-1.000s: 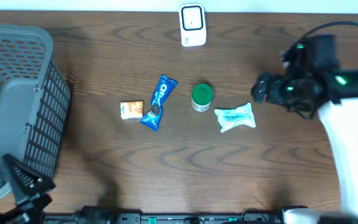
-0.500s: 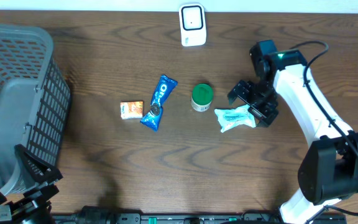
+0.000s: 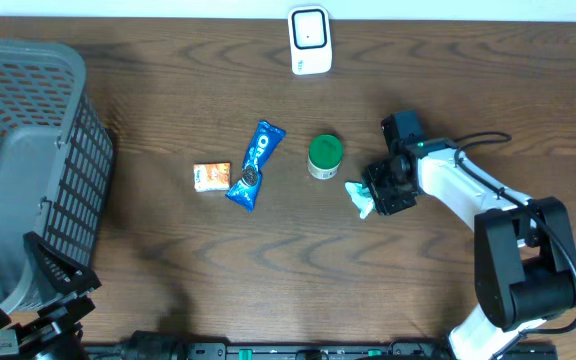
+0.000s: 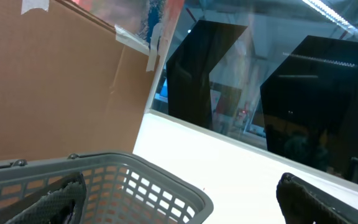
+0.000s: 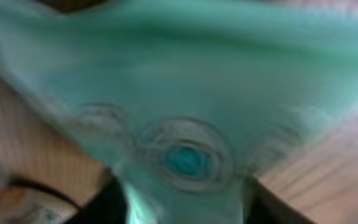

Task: Scan the item barcode
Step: 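Reach the right gripper to the mint-green wipes pack and grasp it, then lift the wipes pack and carry it toward the white scanner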

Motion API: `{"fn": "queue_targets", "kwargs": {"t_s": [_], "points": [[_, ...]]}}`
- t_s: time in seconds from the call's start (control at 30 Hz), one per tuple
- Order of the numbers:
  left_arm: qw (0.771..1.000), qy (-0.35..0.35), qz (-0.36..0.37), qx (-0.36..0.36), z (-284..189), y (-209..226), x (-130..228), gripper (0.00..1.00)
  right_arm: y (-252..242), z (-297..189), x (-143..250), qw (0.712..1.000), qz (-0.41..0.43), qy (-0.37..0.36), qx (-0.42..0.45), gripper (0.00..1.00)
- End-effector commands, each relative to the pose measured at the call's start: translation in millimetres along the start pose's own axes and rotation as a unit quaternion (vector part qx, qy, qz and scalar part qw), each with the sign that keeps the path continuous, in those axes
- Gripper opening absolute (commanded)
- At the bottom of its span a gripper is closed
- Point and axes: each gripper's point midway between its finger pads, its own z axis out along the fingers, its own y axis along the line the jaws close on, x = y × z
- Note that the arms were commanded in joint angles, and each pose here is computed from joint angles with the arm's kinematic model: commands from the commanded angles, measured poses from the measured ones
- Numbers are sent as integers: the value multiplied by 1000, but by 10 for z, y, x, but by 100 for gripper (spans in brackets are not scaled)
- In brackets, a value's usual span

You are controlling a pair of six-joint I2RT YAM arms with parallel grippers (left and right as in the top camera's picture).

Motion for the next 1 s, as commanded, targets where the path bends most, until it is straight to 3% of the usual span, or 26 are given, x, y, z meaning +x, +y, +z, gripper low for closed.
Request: {"fn": "queue_targets", "kwargs": {"t_s": [0.0,0.2,0.33,0.43,0.53,0.6,0.7,0.77,0.83,0.87,0.9,0.93,0.97], "points": [[1000,-3,-1,3,-7,-7,-15,98,-135,82,-64,1000,8,-18,18,1],[1000,8,6,2,-7,-1,44,98,243,-123,44,988,-154,3,-29,1],[1000,13,9,1,-6,0,71,98,570,-446,449,940,-311,88,-107,1],[1000,16,11,1,-7,2,87,98,739,-784,831,884,-385,183,-191,1],[1000,17,11,1,-6,3,91,98,821,-1292,1225,776,-456,299,-315,1],[1000,17,11,1,-6,3,91,98,787,-1562,1327,723,-463,354,-371,1],[1000,17,11,1,-6,3,91,98,735,-1817,1319,696,-429,409,-405,1],[1000,17,11,1,-6,2,91,98,723,-1845,1262,696,-424,408,-411,1],[1000,17,11,1,-6,3,91,98,728,-1863,1245,673,-456,388,-435,1],[1000,17,11,1,-6,2,92,98,723,-1910,1270,646,-479,380,-457,1],[1000,17,11,1,-5,3,95,98,711,-2021,1318,597,-507,373,-497,1],[1000,18,12,1,-5,3,100,98,706,-2014,1332,585,-522,362,-504,1],[1000,19,12,1,-3,2,108,98,705,-2013,1358,551,-558,333,-524,1]]}}
